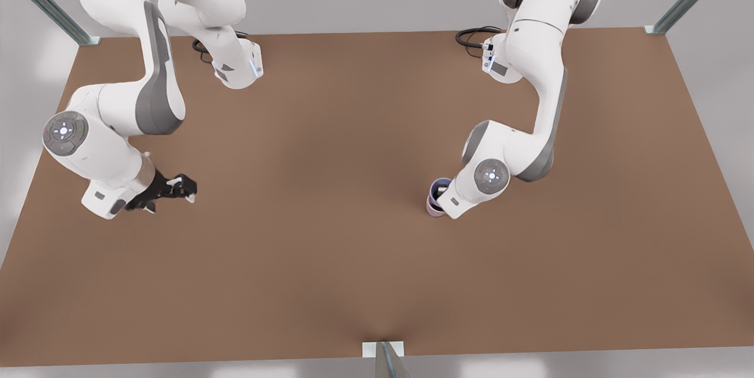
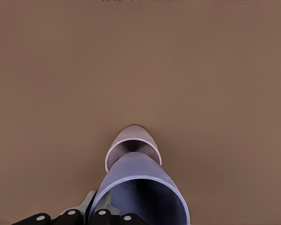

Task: Stack the cups, with the pink cup at the bottom and the purple cup at the top

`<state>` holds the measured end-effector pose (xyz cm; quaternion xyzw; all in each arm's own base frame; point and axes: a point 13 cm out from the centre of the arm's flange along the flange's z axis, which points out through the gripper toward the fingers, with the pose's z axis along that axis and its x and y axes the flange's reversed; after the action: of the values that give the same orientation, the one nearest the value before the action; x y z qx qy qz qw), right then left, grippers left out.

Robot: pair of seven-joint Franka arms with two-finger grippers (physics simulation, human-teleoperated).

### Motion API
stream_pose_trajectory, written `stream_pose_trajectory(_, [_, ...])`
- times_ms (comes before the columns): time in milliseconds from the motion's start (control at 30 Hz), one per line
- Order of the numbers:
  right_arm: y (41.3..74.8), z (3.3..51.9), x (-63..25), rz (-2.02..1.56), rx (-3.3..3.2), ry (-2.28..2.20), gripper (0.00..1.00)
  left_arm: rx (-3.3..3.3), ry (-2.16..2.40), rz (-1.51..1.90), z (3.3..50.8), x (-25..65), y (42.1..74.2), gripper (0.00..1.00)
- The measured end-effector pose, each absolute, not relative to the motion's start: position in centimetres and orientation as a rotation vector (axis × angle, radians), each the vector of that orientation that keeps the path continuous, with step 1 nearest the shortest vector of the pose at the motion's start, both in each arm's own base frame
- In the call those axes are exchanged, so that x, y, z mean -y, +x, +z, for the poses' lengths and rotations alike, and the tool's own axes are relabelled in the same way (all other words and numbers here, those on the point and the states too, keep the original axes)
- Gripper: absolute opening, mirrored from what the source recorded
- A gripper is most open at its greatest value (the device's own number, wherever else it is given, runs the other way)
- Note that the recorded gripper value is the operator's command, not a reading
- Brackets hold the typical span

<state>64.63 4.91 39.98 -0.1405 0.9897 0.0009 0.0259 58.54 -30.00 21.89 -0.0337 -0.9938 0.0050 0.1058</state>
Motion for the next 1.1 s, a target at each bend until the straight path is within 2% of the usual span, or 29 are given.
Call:
stream_pose_trajectory(367, [62.9, 40.1, -4.7, 0.016, -3.153, -0.252, 1.00, 2.951, 0.087, 0.002, 18.6, 29.7, 58.6, 0.21])
stream_pose_trajectory(433, [62.8, 40.0, -5.0, 0.027, -3.159, -0.224, 1.00, 2.952, 0.110, 0.001, 18.1, 29.7, 58.6, 1.00])
stream_pose_trajectory(733, [62.8, 39.9, -6.4, 0.099, -3.169, -0.131, 1.00, 2.978, 0.171, 0.049, 19.3, 29.7, 59.5, 1.00])
stream_pose_trajectory(833, [63.2, 39.9, -7.1, 0.109, -3.166, -0.124, 1.00, 3.020, 0.221, 0.071, 24.2, 27.5, 60.8, 1.00])
stream_pose_trajectory(967, [63.4, 39.9, -7.1, 0.112, -3.164, -0.098, 1.00, 3.107, 0.342, -0.003, 35.8, 14.6, 64.2, 1.00])
stream_pose_trajectory(1033, [63.4, 40.0, -7.1, 0.112, -3.164, -0.089, 1.00, 3.123, 0.273, -0.084, 40.1, 11.3, 63.1, 1.00])
stream_pose_trajectory(1100, [63.3, 39.9, -7.0, 0.111, -3.166, -0.077, 1.00, 3.102, 0.209, -0.132, 41.8, 9.3, 61.8, 1.00])
